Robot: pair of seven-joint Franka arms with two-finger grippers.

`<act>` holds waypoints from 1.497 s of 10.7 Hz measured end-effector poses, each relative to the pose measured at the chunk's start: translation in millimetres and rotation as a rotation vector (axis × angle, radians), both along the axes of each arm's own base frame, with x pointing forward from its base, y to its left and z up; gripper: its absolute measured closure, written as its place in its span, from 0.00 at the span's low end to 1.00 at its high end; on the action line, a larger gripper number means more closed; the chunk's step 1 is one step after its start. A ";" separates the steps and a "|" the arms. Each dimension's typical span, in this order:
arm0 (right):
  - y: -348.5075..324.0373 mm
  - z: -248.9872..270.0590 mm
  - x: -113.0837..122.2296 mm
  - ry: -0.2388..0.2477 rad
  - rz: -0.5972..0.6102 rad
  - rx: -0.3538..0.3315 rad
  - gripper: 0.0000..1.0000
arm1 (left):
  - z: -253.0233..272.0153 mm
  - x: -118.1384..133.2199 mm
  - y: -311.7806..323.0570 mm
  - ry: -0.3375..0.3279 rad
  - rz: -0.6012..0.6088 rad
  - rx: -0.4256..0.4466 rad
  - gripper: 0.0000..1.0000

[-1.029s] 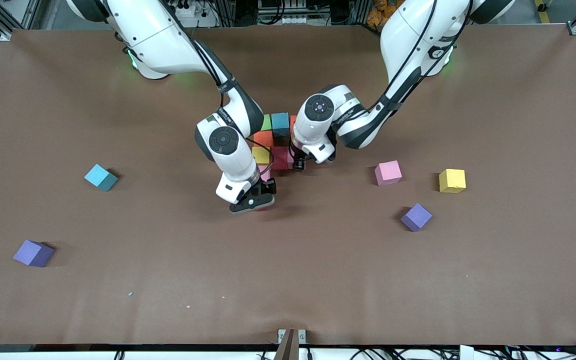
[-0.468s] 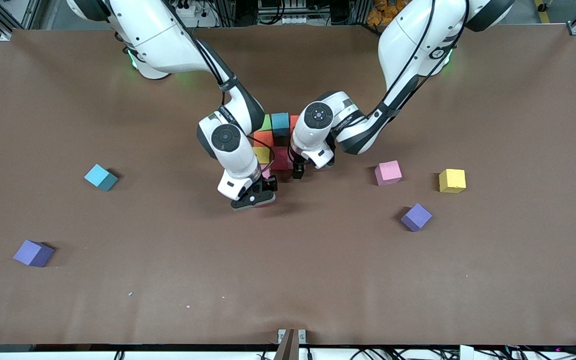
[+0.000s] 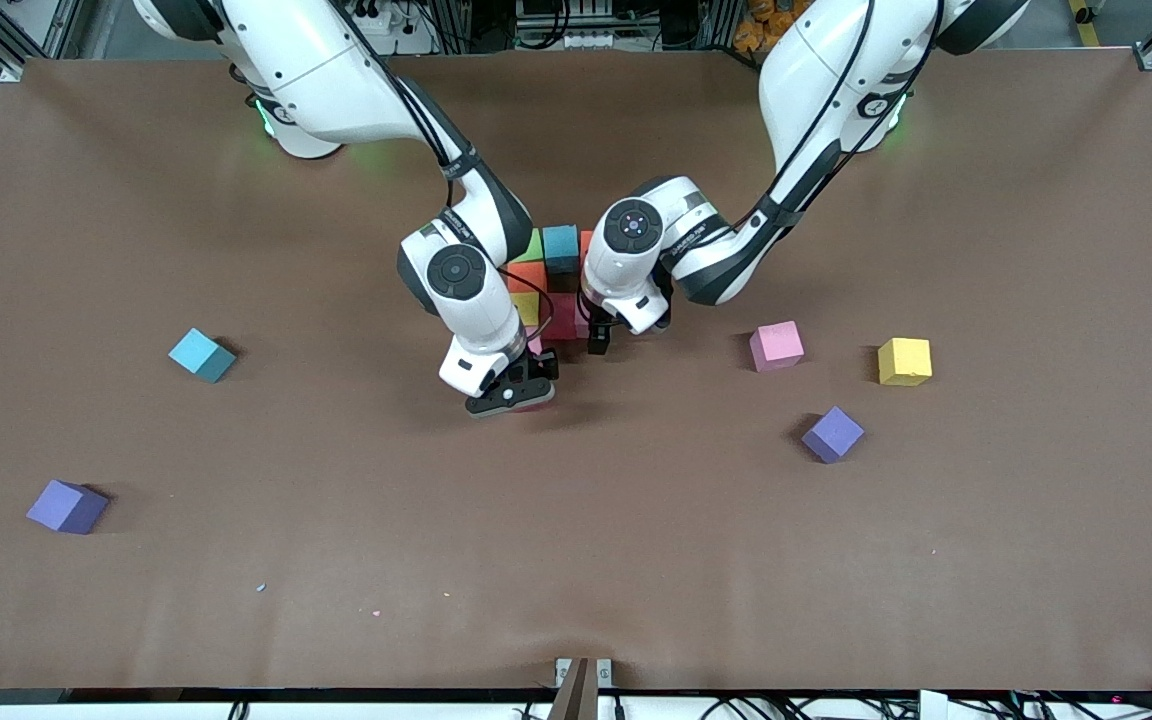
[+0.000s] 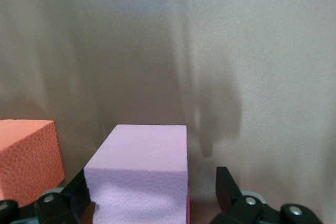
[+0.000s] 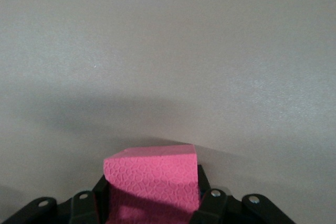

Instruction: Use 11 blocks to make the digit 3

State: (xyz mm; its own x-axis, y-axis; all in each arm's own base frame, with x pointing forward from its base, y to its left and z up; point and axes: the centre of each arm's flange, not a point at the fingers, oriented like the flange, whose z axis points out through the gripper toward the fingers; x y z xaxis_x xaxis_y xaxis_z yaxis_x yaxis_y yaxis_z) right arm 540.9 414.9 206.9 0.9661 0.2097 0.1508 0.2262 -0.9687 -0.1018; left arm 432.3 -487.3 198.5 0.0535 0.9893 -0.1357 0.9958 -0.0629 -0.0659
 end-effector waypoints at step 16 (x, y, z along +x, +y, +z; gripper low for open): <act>11.2 -4.7 1.6 -0.065 0.012 0.043 0.38 | 63.6 91.6 113.9 -0.007 -0.626 0.083 0.00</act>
